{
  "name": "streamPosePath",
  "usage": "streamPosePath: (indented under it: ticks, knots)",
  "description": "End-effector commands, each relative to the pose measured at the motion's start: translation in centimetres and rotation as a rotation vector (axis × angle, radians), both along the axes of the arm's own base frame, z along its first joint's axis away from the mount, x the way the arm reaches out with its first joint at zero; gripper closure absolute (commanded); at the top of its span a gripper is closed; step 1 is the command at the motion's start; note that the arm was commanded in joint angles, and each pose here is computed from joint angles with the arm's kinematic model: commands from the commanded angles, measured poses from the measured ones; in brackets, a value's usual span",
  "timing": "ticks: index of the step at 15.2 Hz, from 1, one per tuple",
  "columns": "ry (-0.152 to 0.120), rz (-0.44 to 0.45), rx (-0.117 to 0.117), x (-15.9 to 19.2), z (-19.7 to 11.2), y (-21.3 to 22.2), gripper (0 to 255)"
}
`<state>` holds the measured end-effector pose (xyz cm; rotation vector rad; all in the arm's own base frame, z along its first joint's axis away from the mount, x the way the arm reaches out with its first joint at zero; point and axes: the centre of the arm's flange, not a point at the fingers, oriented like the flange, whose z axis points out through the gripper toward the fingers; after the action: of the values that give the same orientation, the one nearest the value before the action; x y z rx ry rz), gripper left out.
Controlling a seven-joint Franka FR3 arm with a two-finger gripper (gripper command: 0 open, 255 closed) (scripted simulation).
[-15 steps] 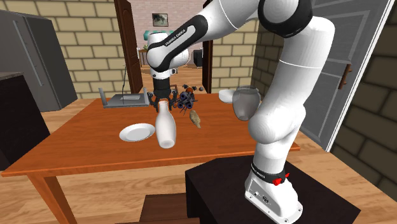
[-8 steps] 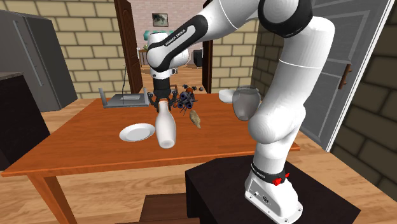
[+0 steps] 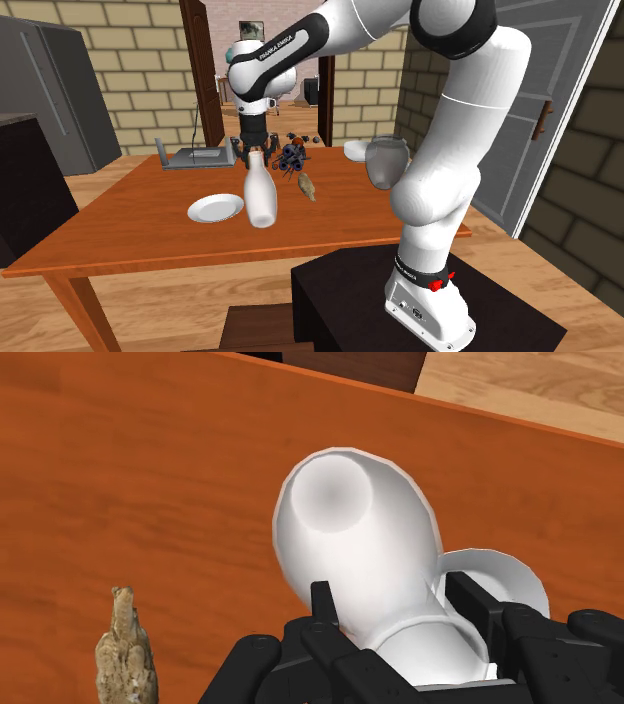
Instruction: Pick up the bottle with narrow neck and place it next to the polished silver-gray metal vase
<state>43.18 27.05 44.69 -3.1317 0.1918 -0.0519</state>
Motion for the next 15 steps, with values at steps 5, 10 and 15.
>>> streamPosePath:
  ticks: [5, 10, 15]
  knots:
    - [0.0, 0.0, 0.0, 0.0, 3.2, 0.0, 255]
    - [0.0, 0.0, 0.0, 0.0, 5.8, 0.0, 255]
    - [0.0, 0.0, 0.0, 0.0, 8.5, 0.0, 255]
